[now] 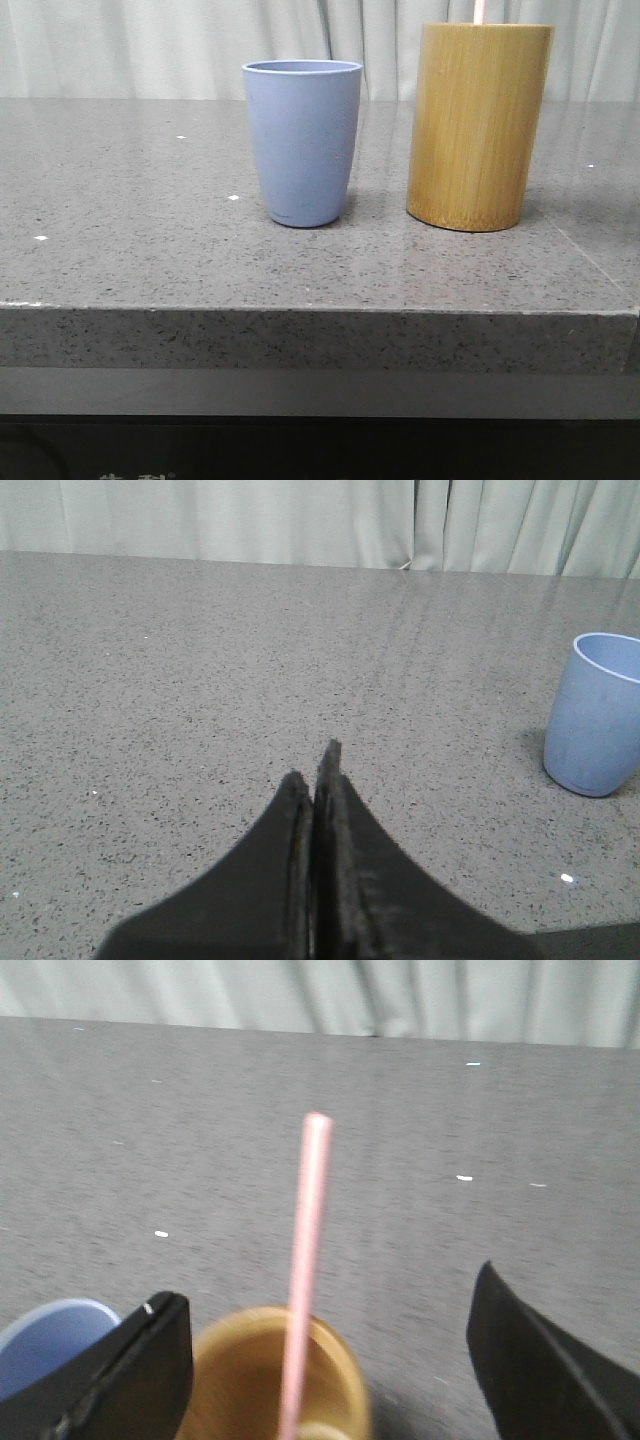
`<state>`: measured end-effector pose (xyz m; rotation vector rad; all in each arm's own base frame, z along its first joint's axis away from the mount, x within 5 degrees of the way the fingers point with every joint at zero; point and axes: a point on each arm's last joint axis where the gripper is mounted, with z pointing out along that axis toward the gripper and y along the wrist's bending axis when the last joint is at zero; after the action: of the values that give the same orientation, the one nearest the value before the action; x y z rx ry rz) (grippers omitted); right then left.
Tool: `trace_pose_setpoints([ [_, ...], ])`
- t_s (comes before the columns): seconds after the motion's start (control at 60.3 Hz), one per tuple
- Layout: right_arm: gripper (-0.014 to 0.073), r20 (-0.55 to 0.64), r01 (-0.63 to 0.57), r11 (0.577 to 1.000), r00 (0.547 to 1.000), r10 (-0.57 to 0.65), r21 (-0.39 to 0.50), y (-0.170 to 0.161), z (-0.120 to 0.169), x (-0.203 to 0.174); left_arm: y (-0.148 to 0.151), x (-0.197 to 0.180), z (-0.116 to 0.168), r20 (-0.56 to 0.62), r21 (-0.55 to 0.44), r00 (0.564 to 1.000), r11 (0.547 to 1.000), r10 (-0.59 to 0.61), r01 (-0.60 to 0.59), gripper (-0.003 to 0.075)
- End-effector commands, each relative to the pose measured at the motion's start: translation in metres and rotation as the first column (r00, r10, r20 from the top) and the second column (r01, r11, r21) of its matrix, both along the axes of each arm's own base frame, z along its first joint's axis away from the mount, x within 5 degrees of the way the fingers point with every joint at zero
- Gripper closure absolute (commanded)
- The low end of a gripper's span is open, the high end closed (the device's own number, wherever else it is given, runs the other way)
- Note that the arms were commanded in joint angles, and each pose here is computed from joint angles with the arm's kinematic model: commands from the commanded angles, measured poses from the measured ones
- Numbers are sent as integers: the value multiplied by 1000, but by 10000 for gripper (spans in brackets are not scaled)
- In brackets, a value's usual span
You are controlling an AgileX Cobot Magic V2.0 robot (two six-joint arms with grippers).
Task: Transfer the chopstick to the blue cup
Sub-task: 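Grasp the pink chopstick with the right gripper and lift it out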
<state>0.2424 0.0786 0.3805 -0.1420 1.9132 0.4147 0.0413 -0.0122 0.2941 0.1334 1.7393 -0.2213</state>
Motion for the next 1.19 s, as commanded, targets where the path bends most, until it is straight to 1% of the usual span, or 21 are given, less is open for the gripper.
trace_pose_setpoints([
  [0.0,17,85,12,995,996,-20,98,10,22,22,0,0,15,94,-42,996,999,10,-6,739],
  [0.083,17,48,17,992,999,-23,124,17,16,44,0,0,15,94,-42,996,999,10,-6,739],
  [0.182,17,13,22,993,1000,-23,116,25,7,68,0,0,15,94,-42,996,999,10,-6,739],
  [0.282,18,-5,23,994,1000,-23,111,30,1,84,0,0,15,94,-42,996,999,10,-6,739],
  [0.348,50,-12,24,994,1000,-23,108,31,-2,89,0,0,15,94,-42,996,999,10,-6,739],
  [0.415,130,-11,24,994,1000,-23,109,31,-2,90,0,0,15,94,-42,996,999,10,-6,739],
  [0.564,425,6,24,993,1000,-25,113,30,3,87,0,0,15,94,-42,996,999,10,-6,739],
  [0.63,533,12,24,993,1000,-25,115,30,5,86,0,0,15,94,-42,996,999,10,-6,739],
  [0.697,612,24,22,993,999,-25,114,29,9,83,0,0,15,94,-42,996,999,10,-6,739],
  [0.763,659,40,21,993,999,-26,119,28,14,79,0,0,15,94,-42,996,999,10,-6,739],
  [0.829,678,64,20,993,998,-28,118,26,20,75,0,0,15,94,-42,996,999,10,-6,739],
  [1.012,678,162,18,991,986,-39,131,19,46,56,0,0,15,94,-42,996,999,10,-6,739],
  [1.095,678,238,16,992,970,-45,122,14,62,42,0,0,15,94,-42,996,999,10,-6,739],
  [1.178,678,329,18,992,943,-57,121,7,82,26,0,0,15,94,-42,996,999,10,-6,739],
])
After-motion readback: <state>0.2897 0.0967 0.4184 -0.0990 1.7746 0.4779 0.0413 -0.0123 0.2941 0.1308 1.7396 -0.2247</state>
